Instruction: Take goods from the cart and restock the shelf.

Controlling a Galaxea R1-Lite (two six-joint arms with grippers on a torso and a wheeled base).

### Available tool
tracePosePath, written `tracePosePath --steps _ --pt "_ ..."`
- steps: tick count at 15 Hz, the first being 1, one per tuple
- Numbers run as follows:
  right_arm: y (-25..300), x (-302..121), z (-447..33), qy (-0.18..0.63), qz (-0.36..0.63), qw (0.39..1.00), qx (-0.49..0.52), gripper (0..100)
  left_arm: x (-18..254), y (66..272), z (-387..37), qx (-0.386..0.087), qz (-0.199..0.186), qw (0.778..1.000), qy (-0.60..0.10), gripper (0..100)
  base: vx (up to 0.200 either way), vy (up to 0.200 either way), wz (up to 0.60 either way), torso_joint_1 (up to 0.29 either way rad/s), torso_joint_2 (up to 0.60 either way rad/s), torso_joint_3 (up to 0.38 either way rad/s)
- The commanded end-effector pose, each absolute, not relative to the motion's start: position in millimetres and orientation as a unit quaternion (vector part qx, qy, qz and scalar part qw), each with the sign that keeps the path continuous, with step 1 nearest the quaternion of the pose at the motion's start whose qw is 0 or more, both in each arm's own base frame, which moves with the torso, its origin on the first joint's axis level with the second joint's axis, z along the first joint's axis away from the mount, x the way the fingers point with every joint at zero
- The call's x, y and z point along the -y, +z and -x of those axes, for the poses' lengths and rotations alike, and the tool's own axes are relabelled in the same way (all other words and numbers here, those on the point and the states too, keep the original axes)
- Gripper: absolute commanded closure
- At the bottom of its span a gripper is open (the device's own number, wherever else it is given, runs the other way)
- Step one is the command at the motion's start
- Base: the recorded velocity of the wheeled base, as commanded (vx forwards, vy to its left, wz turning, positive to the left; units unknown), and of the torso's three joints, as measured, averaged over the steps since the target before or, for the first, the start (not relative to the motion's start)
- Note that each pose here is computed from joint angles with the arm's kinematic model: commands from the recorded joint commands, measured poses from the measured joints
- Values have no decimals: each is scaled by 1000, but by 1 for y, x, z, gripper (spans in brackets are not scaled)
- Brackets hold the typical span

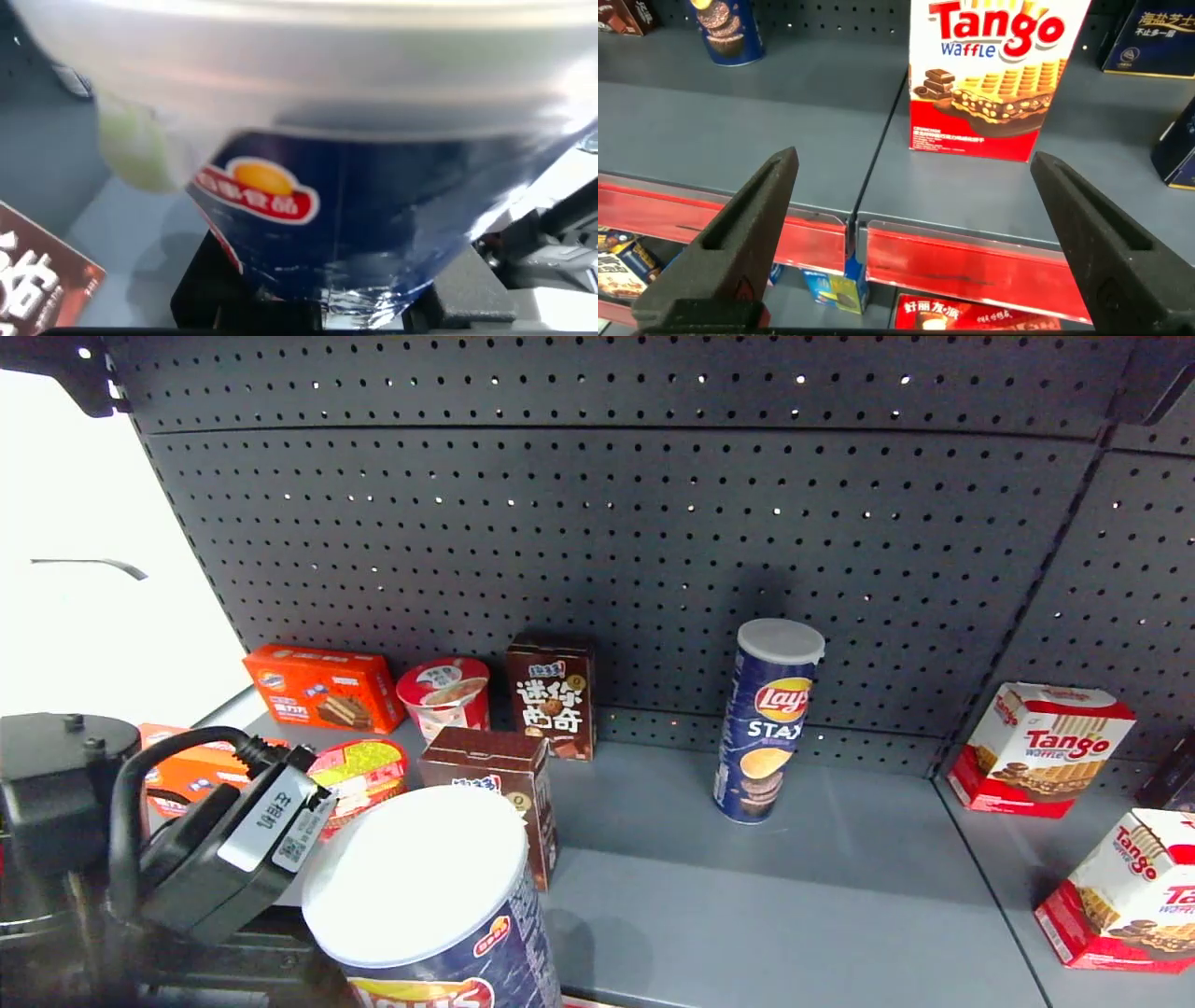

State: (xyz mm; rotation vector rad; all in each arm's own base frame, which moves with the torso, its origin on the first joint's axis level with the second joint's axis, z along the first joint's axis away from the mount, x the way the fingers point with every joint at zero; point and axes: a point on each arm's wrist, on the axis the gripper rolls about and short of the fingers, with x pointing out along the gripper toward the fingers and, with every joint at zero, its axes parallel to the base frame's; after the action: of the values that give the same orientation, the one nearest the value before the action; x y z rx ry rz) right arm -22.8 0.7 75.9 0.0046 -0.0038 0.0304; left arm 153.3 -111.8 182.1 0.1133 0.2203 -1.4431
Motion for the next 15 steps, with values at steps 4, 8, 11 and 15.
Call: tracePosePath --steps 4,8,11,15 --pt "76 -1 23 15 -2 1000 2 0 118 184 -161 -101 -52 742 -661 100 0 0 -150 2 1 1" --pt "76 -1 23 15 -2 1000 2 0 118 183 -161 -104 -52 742 -660 100 0 0 -150 1 1 1" --pt "76 -1 23 15 -2 1000 2 0 117 182 -162 -107 -51 743 -659 100 0 0 -400 -2 3 2" --pt "76 -1 23 15 -2 1000 2 0 117 181 -162 -109 -50 743 -658 100 0 0 -450 2 -1 5"
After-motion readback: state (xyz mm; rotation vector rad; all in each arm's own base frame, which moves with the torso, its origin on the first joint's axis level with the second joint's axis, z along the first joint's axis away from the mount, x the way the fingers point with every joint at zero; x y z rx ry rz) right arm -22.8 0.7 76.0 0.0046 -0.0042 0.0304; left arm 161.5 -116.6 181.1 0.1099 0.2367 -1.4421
